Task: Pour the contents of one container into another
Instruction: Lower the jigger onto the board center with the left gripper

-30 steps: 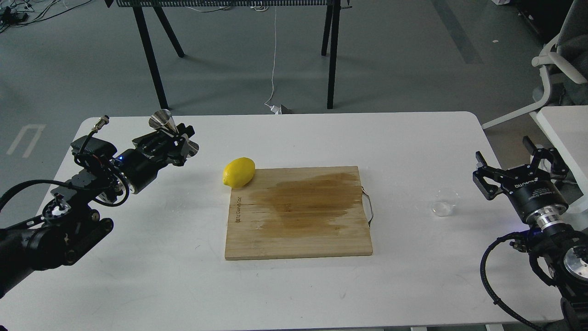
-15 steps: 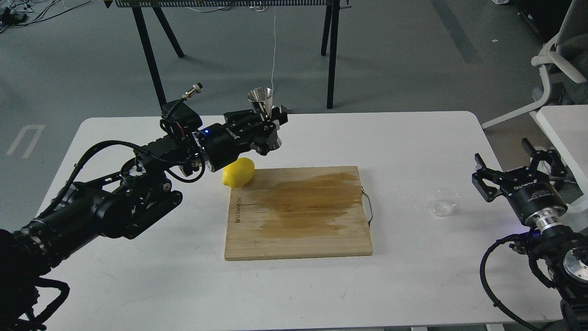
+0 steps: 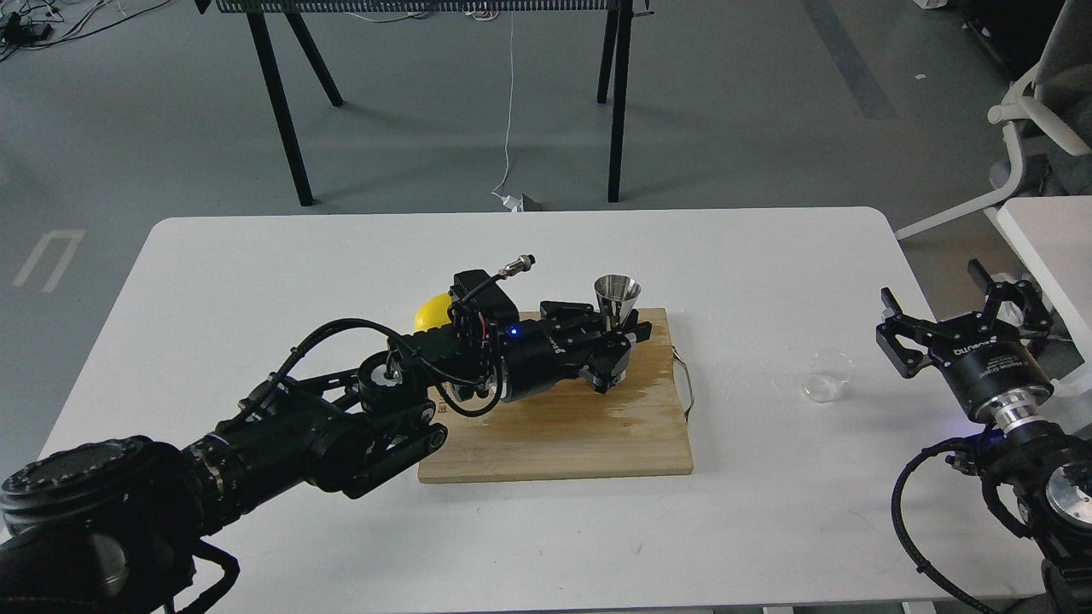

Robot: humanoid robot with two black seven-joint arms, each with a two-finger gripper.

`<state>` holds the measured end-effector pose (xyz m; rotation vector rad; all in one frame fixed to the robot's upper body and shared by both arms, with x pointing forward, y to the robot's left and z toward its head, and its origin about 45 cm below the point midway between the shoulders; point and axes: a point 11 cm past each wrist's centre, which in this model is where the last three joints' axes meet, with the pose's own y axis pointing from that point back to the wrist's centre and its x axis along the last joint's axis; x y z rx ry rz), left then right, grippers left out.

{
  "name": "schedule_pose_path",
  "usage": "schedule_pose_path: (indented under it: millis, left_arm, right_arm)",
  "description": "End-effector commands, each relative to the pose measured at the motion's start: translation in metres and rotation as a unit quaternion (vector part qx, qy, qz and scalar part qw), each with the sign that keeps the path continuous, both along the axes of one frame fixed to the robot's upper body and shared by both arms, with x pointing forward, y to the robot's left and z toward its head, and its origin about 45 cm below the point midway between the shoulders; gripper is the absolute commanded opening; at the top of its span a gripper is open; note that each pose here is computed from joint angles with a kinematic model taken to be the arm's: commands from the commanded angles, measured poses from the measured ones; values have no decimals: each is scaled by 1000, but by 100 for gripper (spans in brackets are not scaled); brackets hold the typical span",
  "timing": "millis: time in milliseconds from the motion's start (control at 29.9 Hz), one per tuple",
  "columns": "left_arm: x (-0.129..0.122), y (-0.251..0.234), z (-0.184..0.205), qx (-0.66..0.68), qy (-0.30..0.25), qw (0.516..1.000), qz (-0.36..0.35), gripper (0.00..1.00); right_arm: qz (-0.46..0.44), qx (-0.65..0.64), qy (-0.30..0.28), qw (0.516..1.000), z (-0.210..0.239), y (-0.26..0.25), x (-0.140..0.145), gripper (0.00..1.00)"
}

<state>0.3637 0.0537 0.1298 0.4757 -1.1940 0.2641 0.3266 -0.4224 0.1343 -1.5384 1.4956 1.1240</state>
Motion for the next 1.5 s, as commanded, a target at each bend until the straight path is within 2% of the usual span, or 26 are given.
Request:
schedule_pose_path:
  millis: [0,167,702,1304,1471]
  left_arm:
    - [10,18,-14,24,1,999,29,24]
    - [19,42,-27,50,-5,997,59,24]
    - [17,55,-39,65,-5,995,72,24]
    - [5,58,-52,62,10,995,76,26]
    - [2,58,-55,60,14,995,76,30]
  right_arm:
    - [0,1,0,1000,0,0,0,99]
    - [-1,1,2,1000,-1,0,-1,99]
    - [0,2,4,1000,-4,1,-3,99]
    - [-2,1,12,1000,-9,-1,-8,99]
    - [-3,1,14,1000,-10,-1,-10,99]
